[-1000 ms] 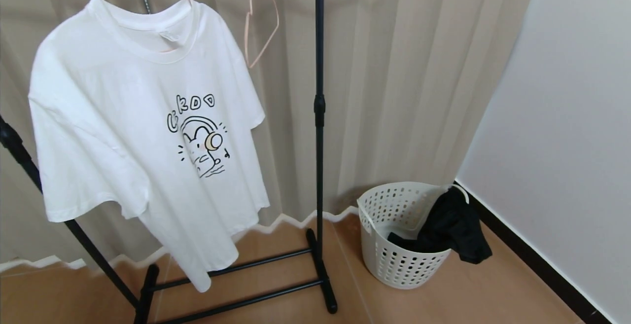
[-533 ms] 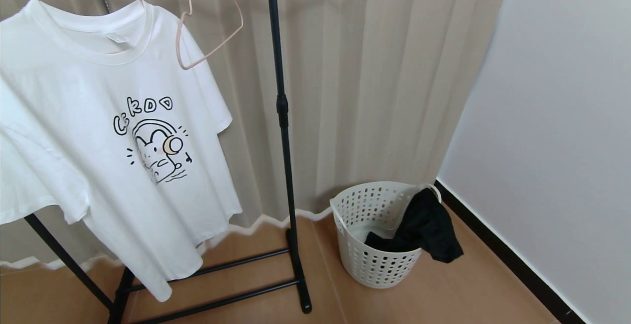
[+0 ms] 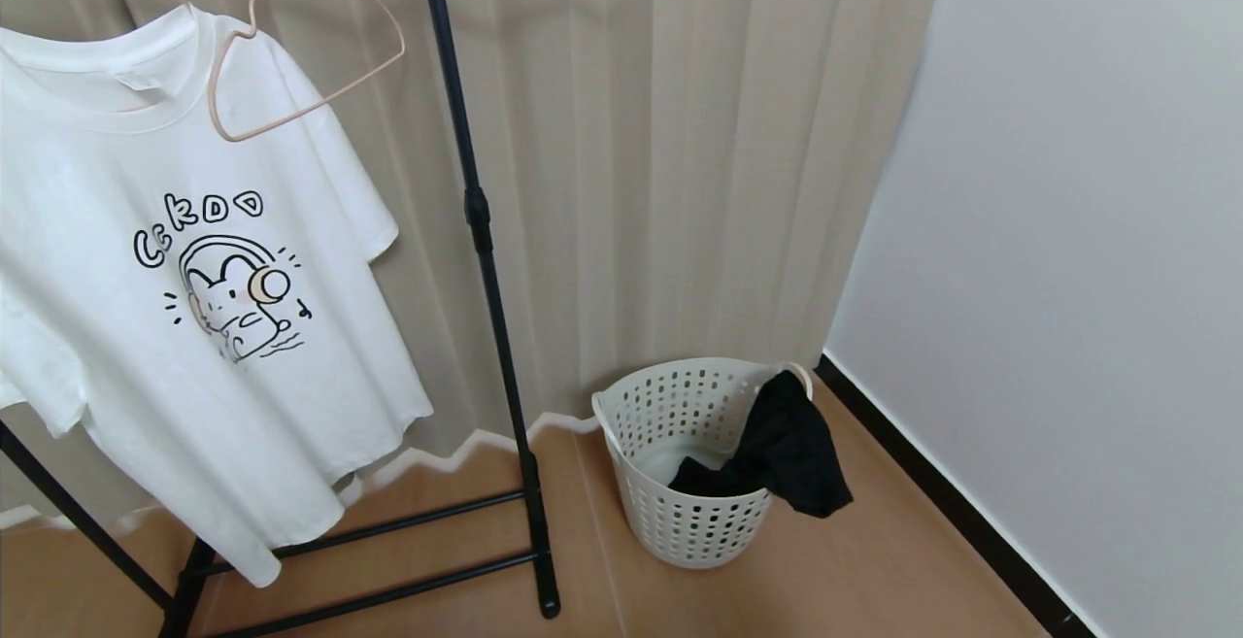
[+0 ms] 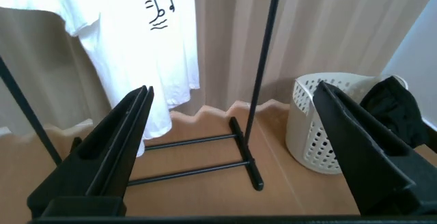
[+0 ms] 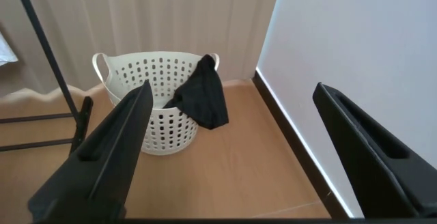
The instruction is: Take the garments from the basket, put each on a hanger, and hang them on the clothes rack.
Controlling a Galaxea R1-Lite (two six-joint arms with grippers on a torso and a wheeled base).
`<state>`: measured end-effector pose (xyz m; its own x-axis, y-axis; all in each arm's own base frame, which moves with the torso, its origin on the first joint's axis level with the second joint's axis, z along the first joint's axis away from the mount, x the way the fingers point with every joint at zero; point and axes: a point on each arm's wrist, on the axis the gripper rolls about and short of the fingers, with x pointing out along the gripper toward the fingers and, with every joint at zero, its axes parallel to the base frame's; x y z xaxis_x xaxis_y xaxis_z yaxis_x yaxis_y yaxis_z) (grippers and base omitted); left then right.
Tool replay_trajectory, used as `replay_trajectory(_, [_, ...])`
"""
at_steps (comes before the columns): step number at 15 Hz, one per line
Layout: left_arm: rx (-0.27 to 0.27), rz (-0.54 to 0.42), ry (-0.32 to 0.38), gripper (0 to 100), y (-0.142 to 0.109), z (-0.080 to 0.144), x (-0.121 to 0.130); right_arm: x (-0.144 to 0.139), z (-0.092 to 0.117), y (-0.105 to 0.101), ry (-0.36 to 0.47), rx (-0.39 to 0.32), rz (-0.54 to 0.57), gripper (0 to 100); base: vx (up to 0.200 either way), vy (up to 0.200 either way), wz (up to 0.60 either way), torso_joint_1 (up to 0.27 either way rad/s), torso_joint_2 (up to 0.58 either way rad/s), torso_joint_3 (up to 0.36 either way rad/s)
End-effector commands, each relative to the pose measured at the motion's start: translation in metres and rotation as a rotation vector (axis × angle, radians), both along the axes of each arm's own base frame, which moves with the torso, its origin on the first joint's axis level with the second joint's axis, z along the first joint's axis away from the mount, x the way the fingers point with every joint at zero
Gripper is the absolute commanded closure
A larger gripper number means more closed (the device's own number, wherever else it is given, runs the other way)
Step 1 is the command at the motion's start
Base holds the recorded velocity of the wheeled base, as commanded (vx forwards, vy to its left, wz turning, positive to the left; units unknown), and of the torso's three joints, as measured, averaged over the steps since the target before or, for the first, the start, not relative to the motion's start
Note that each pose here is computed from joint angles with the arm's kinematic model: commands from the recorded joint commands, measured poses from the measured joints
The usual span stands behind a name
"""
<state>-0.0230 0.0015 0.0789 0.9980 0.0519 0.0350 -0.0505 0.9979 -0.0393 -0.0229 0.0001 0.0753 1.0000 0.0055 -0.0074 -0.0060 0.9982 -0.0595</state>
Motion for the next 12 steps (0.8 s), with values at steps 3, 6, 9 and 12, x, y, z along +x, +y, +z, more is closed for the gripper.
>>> replay_trajectory(3, [0.0, 0.0, 0.0, 0, 0.0, 0.0002, 0.0001, 0.0001, -0.0003, 0.0, 0.002, 0.0, 0.001, 0, 0.2, 0.0, 0.0, 0.002, 0.0, 0.004])
replay_trajectory(6, [0.0, 0.0, 0.0, 0, 0.0, 0.0002, 0.0001, 0.0, 0.0001, 0.0, 0.0, 0.0, 0.001, 0, 0.2, 0.0, 0.0, 0.001, 0.0, 0.004])
replay_trajectory(9, [0.0, 0.0, 0.0, 0, 0.0, 0.0002, 0.0001, 0.0001, -0.0003, -0.0001, 0.002, 0.0, -0.004, 0, 0.2, 0.0, 0.0, 0.001, 0.0, 0.001])
replay_trajectory(12, [-0.001, 0.005, -0.002, 0, 0.0001, 0.0003, 0.0001, 0.0, 0.0001, 0.0, 0.0, -0.002, -0.001, 0, 0.067, 0.0, 0.0, 0.001, 0.0, 0.001])
